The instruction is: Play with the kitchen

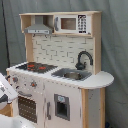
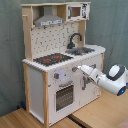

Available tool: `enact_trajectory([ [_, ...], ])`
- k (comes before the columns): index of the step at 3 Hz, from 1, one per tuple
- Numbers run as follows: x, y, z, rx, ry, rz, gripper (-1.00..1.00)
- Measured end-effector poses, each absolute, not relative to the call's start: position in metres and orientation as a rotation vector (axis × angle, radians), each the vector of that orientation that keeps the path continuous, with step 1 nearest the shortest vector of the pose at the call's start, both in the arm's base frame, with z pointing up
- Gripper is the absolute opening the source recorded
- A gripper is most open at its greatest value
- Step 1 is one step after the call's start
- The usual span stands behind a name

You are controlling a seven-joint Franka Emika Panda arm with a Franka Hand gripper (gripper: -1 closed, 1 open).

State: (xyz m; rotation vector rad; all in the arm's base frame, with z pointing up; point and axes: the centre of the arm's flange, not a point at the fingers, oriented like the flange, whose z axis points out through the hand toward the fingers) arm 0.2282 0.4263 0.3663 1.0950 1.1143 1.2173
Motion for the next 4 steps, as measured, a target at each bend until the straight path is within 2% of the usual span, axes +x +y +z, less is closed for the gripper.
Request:
enact_trajectory([
  [2, 0.216, 0.437, 0.416, 1.042, 1.011, 1.22, 1.0],
  [4, 0.232, 0.426, 0.489, 1.169, 0.814, 1.224, 1.0],
])
